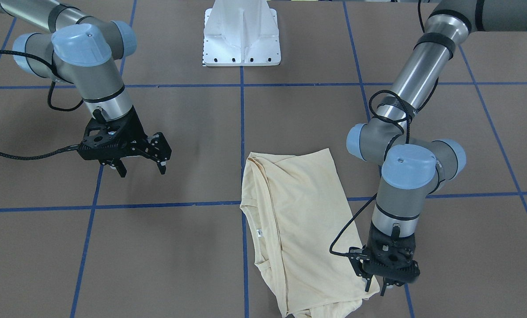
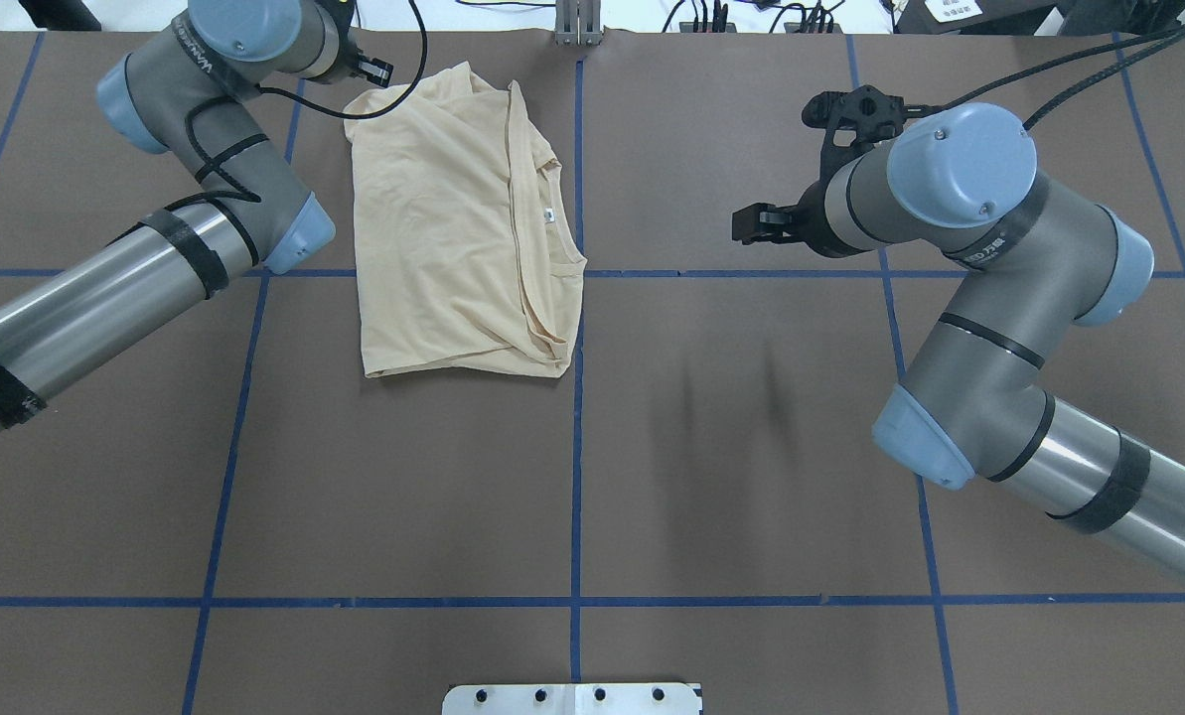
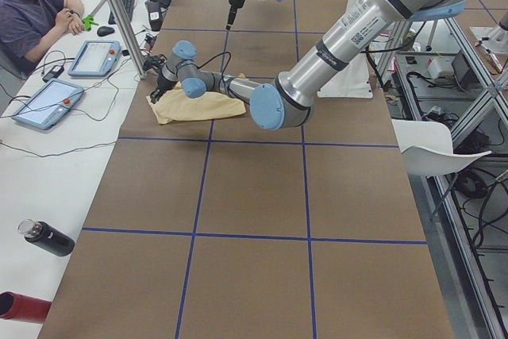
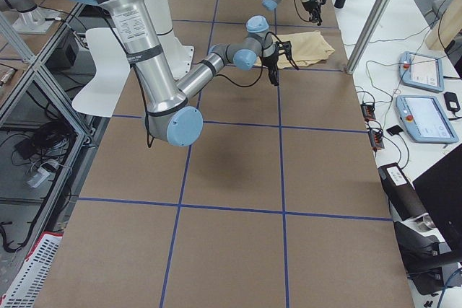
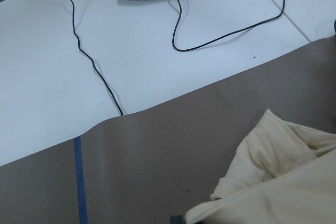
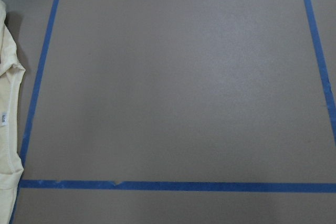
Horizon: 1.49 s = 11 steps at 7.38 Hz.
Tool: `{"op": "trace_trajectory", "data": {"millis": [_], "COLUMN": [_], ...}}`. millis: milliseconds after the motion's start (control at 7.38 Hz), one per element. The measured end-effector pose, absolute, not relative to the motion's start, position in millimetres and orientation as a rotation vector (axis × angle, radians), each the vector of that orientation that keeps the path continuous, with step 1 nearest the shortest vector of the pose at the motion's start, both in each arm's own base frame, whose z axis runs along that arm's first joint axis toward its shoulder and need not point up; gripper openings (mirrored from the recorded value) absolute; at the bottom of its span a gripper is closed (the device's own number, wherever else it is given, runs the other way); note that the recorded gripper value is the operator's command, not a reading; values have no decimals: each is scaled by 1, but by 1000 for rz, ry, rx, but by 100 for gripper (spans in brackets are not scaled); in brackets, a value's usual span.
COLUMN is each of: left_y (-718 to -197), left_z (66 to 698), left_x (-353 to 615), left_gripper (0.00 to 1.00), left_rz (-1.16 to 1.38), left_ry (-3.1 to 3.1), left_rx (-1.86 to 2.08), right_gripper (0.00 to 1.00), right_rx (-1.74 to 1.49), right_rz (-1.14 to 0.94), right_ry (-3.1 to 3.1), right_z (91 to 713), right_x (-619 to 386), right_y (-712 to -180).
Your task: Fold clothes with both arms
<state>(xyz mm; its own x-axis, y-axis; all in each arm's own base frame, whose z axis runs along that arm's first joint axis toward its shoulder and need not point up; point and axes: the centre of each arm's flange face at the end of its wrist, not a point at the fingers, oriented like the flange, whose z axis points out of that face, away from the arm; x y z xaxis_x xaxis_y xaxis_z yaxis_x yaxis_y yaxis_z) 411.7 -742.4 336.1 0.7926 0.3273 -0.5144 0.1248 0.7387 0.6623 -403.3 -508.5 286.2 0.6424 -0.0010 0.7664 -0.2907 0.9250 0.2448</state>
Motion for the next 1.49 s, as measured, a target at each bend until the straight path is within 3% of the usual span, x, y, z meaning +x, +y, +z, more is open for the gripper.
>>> {"op": "trace_trajectory", "data": {"millis": [271, 407, 678, 1491], "left_y": [-720, -709, -697, -690], "left_z": [355, 360, 365, 365], "left_x": [390, 381, 374, 381], "left_gripper": [100, 100, 100, 100], "left_rz": [149, 148, 135, 106], "left_ry": [706, 718, 731, 755], "left_rx": [762, 770, 771, 756], "right_gripper": [95, 86, 50, 47], "right_rx": [332, 317, 324, 375], "right_rz": [279, 369, 505, 490], "right_ry": [-889, -888, -851, -814], "right_z": [253, 232, 199, 207], "right_x": [-459, -499, -579, -649], "right_y": [-513, -520, -529, -527]}}
